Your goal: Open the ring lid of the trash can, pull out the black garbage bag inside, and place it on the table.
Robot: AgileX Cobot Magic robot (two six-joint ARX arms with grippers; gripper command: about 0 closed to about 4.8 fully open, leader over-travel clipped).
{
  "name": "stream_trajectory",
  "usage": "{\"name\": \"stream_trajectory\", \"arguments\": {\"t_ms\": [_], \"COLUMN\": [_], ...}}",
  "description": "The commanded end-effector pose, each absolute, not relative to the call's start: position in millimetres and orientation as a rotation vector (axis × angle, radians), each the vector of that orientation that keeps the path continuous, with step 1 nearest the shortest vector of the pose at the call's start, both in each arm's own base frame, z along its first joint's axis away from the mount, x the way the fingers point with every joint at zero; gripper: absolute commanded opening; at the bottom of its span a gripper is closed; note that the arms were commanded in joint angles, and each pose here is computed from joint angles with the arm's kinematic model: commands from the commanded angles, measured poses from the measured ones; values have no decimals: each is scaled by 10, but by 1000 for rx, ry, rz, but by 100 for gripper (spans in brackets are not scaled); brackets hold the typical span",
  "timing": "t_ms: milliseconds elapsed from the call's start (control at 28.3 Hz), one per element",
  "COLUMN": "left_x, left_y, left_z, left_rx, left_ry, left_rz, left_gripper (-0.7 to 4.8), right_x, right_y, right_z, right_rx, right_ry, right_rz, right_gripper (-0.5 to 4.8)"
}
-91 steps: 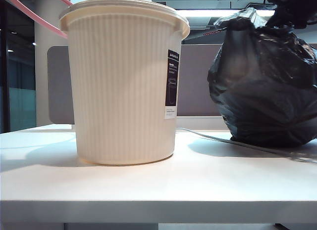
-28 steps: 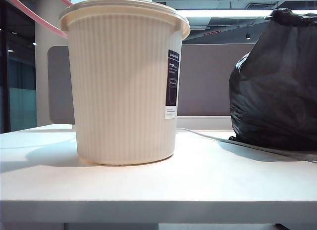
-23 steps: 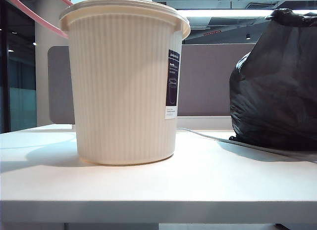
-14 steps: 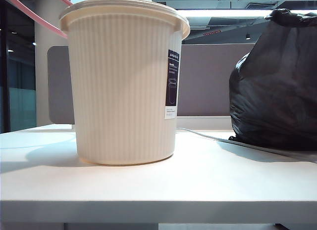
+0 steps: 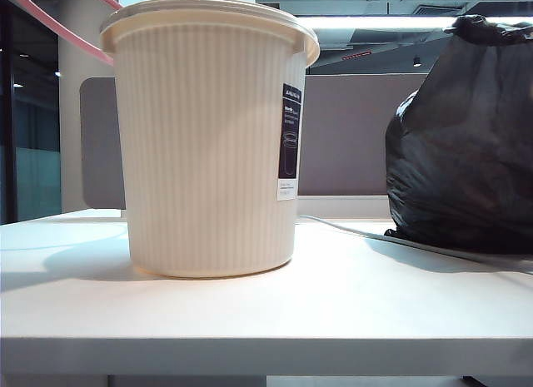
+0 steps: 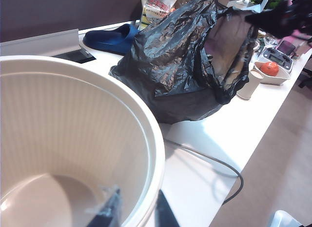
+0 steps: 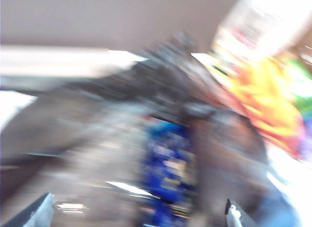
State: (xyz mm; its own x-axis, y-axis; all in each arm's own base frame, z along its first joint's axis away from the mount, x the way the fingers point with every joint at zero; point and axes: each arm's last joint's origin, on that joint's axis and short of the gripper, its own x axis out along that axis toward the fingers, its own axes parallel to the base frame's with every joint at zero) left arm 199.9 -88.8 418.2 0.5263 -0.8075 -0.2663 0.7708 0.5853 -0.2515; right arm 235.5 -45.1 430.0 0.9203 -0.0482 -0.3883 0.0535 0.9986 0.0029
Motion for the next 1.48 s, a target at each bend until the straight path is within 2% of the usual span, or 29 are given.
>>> {"name": "stream_trajectory", "arguments": {"t_ms": [35,495,813,883,1166,1484], "left_x": [1984,1917,1647,1473,998,502], "left_y": [-888,-907,-848,-807,-643,-395], "left_z": [4207,4233,4362,4433,4587,4514], "left_rx": [-98,-82,-48,-31,1,31], "left_ry": [352,320,242,198,74,20], "left_rz": [-960,-1145,-1163,-1153,-1077,-985], "left_gripper": [89,89,89,88,88,88], "right_x": [2189,1541,1138,1058,861,806], "right_y": [-370,13,50,45,61,68], "right_z": [4438,4680,4682,4564,4124,3682], "right_rx": [81,92,64,63,79,114], "right_ry": [325,224,169,179,195,215], "right_rz": [58,423,427,379,381,384], "right_gripper": [463,449,449,449,450,449]}}
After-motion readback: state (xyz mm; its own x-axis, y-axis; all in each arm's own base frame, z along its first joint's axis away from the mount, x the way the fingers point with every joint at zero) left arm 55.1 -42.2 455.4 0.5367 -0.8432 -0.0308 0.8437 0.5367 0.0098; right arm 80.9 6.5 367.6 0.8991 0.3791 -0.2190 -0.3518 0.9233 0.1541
